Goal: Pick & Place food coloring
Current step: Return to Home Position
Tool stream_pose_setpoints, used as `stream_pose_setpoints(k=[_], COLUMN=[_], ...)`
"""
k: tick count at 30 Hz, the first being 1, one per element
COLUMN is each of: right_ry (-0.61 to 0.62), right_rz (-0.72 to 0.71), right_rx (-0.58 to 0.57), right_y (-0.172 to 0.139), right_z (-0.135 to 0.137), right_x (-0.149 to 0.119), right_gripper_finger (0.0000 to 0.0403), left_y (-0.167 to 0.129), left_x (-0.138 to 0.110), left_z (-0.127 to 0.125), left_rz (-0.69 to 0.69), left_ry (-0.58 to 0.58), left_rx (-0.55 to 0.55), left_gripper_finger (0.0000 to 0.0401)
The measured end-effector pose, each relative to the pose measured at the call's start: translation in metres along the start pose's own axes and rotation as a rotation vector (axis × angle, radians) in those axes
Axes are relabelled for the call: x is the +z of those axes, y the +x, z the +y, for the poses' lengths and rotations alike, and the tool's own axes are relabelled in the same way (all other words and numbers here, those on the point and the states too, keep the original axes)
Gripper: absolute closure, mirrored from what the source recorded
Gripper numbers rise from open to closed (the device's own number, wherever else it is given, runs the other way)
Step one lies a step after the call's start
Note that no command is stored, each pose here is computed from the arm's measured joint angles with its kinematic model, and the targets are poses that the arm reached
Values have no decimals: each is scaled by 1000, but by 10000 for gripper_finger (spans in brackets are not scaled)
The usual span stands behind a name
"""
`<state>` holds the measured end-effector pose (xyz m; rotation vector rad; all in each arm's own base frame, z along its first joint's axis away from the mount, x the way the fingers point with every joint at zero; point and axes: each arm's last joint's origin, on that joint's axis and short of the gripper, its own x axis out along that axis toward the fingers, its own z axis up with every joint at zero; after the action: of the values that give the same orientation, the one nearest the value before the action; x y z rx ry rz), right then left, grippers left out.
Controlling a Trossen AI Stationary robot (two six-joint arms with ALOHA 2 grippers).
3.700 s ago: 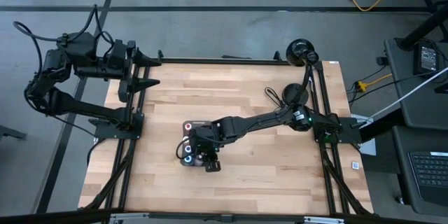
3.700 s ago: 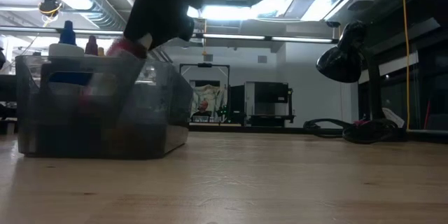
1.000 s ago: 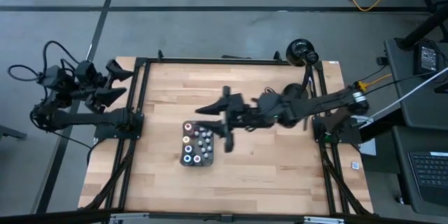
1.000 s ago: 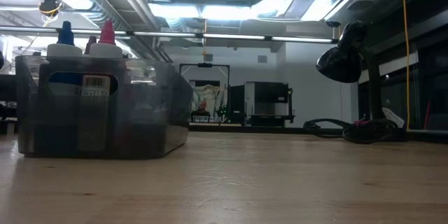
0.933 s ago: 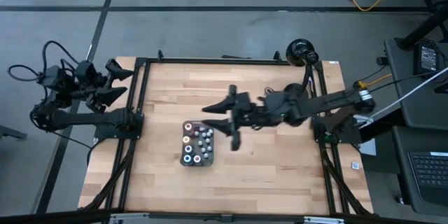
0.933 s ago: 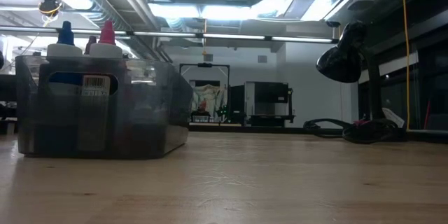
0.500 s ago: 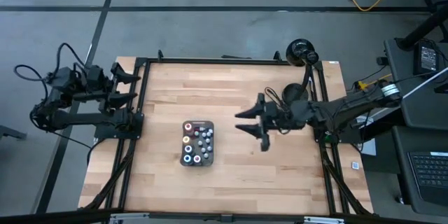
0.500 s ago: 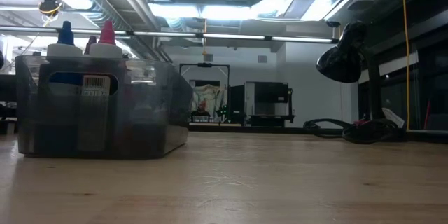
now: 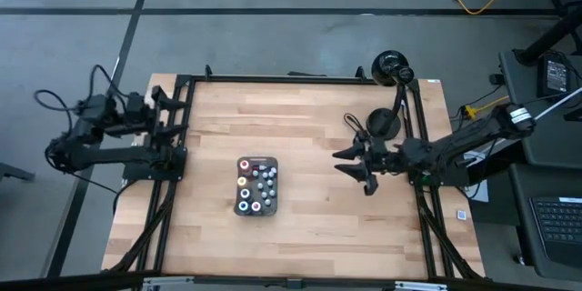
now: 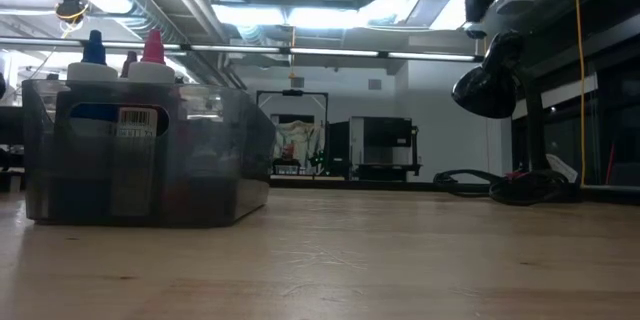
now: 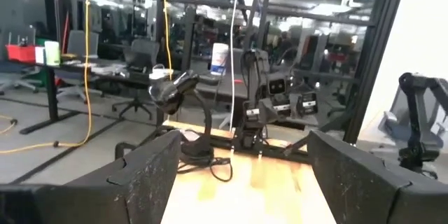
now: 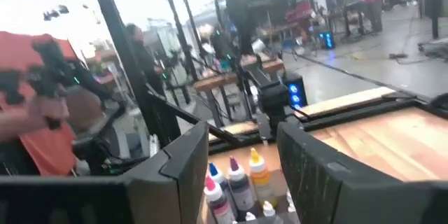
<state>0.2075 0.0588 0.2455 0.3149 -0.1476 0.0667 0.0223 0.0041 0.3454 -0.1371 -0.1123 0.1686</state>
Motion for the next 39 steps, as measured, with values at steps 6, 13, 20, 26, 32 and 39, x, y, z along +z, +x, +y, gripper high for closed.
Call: stream_pose_setpoints(k=[6,13,20,26,32,39], right_ry=[39,60,42,34,46,60], right_rz=[-66,-83,-122,-106,-20,-16], right_rx=[-1,-43,-85,-109,-79,-107], right_y=[-30,-54,-70,-79,-87,-101], right_z=[-16,-28,-35,-39,-40,-43], right_x=[-24,-38,-40,-41,-43,-38], right_gripper_finger=[230,230,230,230,231,231], left_y=[6,11,16,17,17,17], left_x=[-38,-58,-66,-67,-68,-68], left_z=[5,8,9,9,9,9], left_rz=[-60,-61,-65,-65,-53,-53], left_ry=[-18,-34,-35,-35,-59,-86], left_rx=[-10,-27,-10,-18,-18,-19], left_gripper_finger=[95,95,95,95,95,95])
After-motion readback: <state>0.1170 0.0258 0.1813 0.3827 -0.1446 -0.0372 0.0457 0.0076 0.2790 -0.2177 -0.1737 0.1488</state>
